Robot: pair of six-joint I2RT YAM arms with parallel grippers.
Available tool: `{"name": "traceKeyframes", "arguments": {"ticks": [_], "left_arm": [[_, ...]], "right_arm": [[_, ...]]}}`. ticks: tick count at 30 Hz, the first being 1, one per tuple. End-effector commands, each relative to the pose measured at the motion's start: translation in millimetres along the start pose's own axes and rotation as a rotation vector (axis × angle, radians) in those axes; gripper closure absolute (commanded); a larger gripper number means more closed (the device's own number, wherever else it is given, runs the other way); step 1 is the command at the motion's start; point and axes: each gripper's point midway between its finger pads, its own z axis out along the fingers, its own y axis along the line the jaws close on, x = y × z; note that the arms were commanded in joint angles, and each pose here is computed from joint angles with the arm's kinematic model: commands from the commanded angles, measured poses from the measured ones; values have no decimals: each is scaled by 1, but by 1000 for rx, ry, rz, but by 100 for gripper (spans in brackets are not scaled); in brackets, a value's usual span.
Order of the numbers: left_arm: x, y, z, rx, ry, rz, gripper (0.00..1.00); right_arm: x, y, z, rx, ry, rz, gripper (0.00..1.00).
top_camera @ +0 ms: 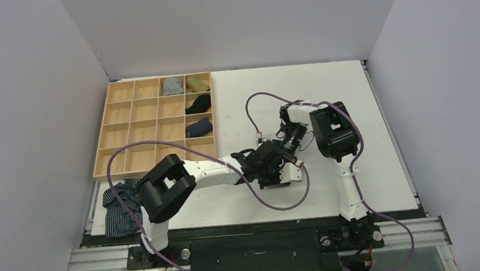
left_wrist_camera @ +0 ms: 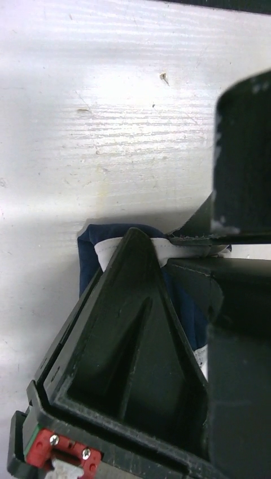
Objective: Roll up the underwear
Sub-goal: Roll the underwear to the center of the board.
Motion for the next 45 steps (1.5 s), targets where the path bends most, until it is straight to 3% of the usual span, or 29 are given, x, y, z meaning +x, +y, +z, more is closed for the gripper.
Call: {"name": "traceKeyframes", "arguments": {"ticks": [1, 4, 10, 18, 25, 30, 35, 45], "left_arm": [[-2, -21, 3, 170, 3, -102, 100], [1, -27, 0, 245, 10, -180, 100], [14, -37, -8, 333, 67, -301, 100], [20, -56, -16, 443, 121, -455, 100], [10, -63, -17, 582, 103, -630, 100], [2, -48, -16, 680, 77, -797, 100], [9, -34, -10, 794, 79, -995, 100], [16, -13, 7, 878, 87, -1166, 100]], "right_arm": [[-14, 9, -14, 25, -70, -47, 92], [-18, 8, -25, 73, -103, -57, 73], [-23, 5, -55, 187, -179, -59, 60], [-14, 0, -96, 308, -279, -35, 59], [20, -8, -133, 397, -411, 37, 59], [45, -6, -151, 466, -491, 46, 58], [56, 3, -150, 502, -527, -13, 58], [69, 31, -119, 632, -458, -185, 57]]}}
